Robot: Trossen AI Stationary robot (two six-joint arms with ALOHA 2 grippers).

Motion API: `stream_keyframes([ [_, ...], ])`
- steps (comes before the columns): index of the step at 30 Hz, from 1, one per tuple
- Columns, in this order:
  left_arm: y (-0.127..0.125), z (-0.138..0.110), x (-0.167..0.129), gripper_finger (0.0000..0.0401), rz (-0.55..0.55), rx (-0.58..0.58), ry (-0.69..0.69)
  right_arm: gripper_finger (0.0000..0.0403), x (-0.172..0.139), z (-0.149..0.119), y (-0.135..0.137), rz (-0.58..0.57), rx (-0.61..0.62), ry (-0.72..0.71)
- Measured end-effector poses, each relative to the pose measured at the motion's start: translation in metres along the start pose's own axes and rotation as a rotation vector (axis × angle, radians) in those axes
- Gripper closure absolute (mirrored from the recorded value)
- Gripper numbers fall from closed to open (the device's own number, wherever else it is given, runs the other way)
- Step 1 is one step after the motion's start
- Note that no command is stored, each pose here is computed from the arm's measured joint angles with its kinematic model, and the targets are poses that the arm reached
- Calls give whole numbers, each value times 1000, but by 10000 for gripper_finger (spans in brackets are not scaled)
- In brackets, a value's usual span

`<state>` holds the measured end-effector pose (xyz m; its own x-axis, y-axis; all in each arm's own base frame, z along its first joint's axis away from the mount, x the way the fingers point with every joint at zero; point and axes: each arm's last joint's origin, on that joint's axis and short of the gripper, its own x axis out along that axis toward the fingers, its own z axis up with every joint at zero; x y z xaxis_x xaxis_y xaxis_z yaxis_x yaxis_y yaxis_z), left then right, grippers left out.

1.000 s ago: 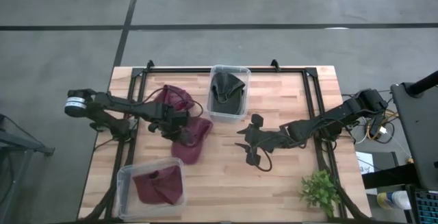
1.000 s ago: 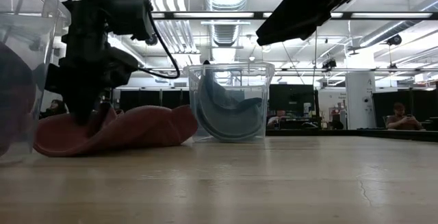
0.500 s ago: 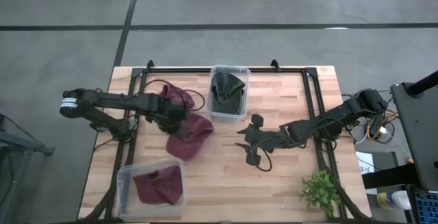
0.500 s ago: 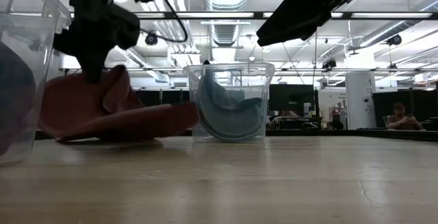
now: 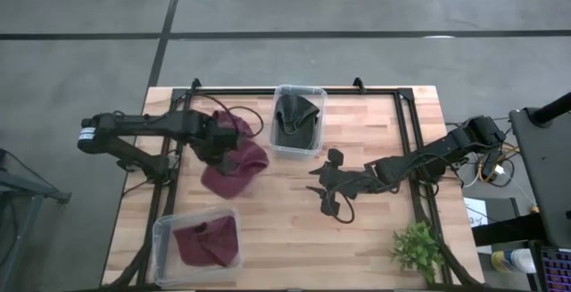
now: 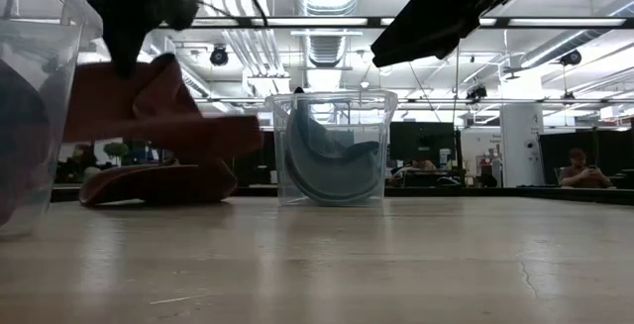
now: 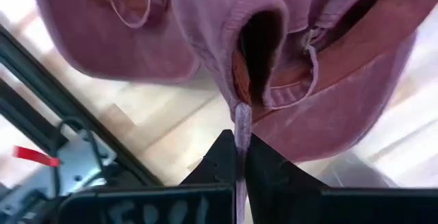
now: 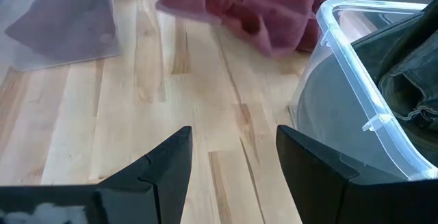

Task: Pick and place caps into container
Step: Put the bottom red cap into the bottom transparent container

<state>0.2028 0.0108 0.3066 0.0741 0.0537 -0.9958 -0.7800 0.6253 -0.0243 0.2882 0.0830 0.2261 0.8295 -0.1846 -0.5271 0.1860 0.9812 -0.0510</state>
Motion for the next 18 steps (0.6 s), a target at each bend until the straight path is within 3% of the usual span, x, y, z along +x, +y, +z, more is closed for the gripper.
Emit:
stream_keyframes([
  [9,6,2,-63,394,-49,172,-120,195,0,0,0,0,8,0],
  [13,8,1,-94,394,-131,251,-216,195,0,0,0,-1,7,1],
  [18,13,-3,-126,394,-246,266,-286,195,0,-1,0,-2,6,3],
])
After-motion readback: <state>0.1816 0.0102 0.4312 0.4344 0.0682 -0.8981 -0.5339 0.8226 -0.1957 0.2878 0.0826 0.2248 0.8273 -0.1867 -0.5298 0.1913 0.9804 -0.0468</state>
